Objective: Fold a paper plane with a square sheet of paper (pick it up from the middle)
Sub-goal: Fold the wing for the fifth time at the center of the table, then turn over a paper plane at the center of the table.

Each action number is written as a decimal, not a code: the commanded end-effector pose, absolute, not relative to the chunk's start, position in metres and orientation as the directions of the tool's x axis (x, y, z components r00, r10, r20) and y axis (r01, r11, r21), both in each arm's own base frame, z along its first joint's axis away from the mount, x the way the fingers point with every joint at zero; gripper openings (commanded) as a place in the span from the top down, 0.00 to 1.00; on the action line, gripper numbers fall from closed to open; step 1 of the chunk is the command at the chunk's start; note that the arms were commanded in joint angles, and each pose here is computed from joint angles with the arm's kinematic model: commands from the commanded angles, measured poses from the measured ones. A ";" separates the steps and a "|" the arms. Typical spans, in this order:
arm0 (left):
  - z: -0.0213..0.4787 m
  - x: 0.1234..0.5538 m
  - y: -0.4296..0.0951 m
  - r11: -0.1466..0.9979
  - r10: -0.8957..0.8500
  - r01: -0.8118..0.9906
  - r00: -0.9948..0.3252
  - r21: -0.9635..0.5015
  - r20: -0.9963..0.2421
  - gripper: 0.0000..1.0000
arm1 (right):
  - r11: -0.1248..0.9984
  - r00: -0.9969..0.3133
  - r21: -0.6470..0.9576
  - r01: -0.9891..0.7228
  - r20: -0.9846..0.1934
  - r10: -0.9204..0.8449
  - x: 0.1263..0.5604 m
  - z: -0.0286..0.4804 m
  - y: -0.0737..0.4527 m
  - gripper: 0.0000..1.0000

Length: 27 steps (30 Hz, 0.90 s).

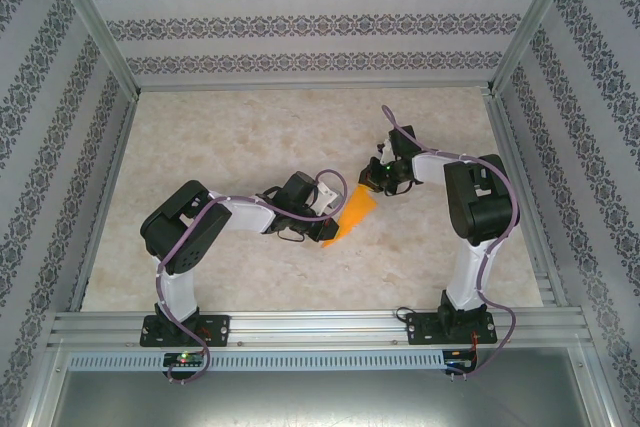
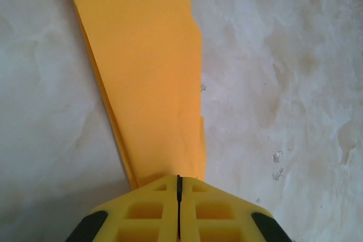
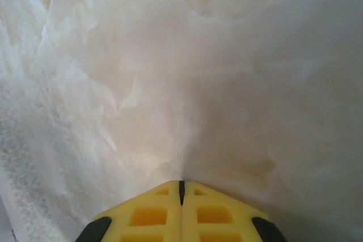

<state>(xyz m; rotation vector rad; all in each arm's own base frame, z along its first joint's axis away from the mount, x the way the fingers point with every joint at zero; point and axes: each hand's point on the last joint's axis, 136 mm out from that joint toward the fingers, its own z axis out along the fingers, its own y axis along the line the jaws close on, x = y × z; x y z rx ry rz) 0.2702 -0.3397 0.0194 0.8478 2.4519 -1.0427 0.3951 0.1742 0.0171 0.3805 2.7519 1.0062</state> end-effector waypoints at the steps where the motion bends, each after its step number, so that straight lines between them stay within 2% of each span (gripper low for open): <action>1: -0.030 0.230 -0.298 0.661 0.469 0.538 -0.840 -0.523 -0.273 0.90 | 0.775 -0.922 0.610 0.165 -0.184 0.341 0.417 0.024 0.149 0.97; 9: -0.007 0.241 -0.313 0.630 0.456 0.553 -0.832 -0.544 -0.317 0.83 | 0.768 -0.904 0.628 0.126 -0.246 0.350 0.410 0.068 0.133 0.94; 14: 0.019 0.252 -0.324 0.606 0.433 0.568 -0.823 -0.556 -0.368 0.77 | 0.751 -0.911 0.656 0.076 -0.261 0.320 0.388 0.094 0.137 0.85; 21: 0.065 0.265 -0.331 0.596 0.413 0.602 -0.798 -0.532 -0.440 0.68 | 0.728 -0.916 0.684 0.048 -0.259 0.305 0.352 0.102 0.141 0.68; 27: 0.071 0.264 -0.319 0.631 0.447 0.622 -0.779 -0.463 -0.439 0.61 | 0.722 -0.918 0.690 0.044 -0.257 0.302 0.331 0.100 0.140 0.60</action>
